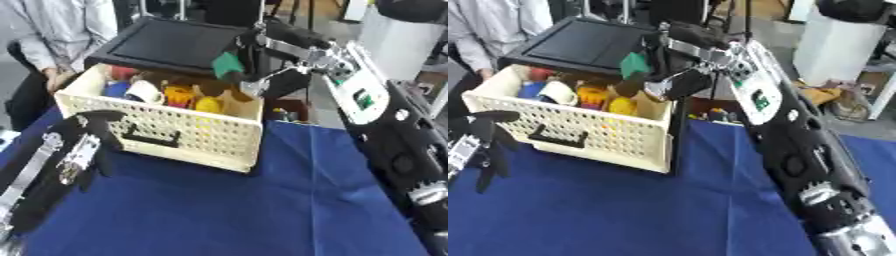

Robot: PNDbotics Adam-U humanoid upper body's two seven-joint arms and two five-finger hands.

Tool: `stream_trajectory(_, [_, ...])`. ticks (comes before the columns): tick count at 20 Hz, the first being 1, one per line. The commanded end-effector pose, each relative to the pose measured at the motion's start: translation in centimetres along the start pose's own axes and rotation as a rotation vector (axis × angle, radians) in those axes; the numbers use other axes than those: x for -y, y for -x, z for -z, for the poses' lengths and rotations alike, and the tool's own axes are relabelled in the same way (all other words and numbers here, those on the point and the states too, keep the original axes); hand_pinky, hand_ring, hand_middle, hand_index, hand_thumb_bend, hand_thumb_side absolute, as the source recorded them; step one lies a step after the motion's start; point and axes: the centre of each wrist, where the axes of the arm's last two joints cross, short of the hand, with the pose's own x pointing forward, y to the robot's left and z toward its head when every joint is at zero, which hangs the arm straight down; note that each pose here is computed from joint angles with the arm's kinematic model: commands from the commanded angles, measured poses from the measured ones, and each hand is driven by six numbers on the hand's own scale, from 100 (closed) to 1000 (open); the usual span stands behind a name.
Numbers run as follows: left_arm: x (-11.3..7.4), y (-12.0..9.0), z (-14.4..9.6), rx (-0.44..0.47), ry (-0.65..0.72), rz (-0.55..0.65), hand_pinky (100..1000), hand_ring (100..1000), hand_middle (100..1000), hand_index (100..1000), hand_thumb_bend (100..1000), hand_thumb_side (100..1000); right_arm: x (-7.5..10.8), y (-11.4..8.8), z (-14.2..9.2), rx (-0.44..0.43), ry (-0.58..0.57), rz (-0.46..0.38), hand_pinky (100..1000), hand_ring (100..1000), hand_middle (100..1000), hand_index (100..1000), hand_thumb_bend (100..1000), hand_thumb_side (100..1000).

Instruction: Pick up objects from table and place into drawer.

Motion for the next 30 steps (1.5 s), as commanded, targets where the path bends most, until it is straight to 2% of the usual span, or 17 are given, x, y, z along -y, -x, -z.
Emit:
stream_trajectory(1, [-0.4, -0.6, 0.2, 0.027, -0.006, 0.008, 179, 384, 513, 830, 100, 945, -0.3, 0.7, -0.6, 0.073, -0.159, -0.079, 447, 648, 378, 550, 100, 475])
stream_trajectory(3, [-0.4, -0.6, 0.2, 0.026, -0.006, 0.008, 179, 384, 513, 830, 100, 945, -0.5, 0.8, -0.6, 0.071, -0.16, -0.079, 452, 652, 393, 589, 100, 480])
stream_trajectory(6, [-0.4, -0.6, 0.1, 0.025, -0.006, 0.008, 179, 384, 513, 829, 100, 945, -0.7, 0.8, -0.6, 0.075, -0.168, -0.074, 509, 708, 529, 748, 100, 537])
stream_trajectory(7, [-0.4, -0.6, 0.1, 0.024, -0.006, 0.008, 179, 384, 513, 829, 100, 945, -0.8, 0.9, -0.6, 0.077, -0.173, -0.073, 519, 719, 548, 776, 100, 546])
stream_trajectory(8, [-0.4, -0.6, 0.1, 0.023, -0.006, 0.008, 179, 384, 513, 829, 100, 945, -0.8, 0.9, -0.7, 0.08, -0.181, -0.073, 550, 747, 589, 845, 100, 606])
stream_trajectory(10, [-0.4, -0.5, 0.1, 0.022, -0.006, 0.008, 180, 384, 513, 829, 100, 945, -0.8, 1.0, -0.7, 0.086, -0.199, -0.075, 579, 777, 647, 895, 100, 660])
stream_trajectory(12, [-0.3, -0.5, 0.1, 0.021, -0.005, 0.008, 180, 384, 513, 829, 100, 946, -0.6, 1.0, -0.9, 0.086, -0.209, -0.079, 587, 791, 674, 921, 100, 667])
stream_trajectory(22, [-0.3, -0.5, 0.0, 0.017, -0.002, 0.008, 180, 384, 511, 828, 100, 944, -0.2, 1.0, -1.2, 0.07, -0.215, -0.084, 585, 798, 690, 935, 100, 661])
stream_trajectory(30, [-0.3, -0.4, -0.1, 0.012, -0.002, 0.009, 180, 383, 510, 826, 100, 943, 1.1, 0.6, -1.5, 0.085, -0.118, -0.088, 575, 784, 668, 924, 100, 652])
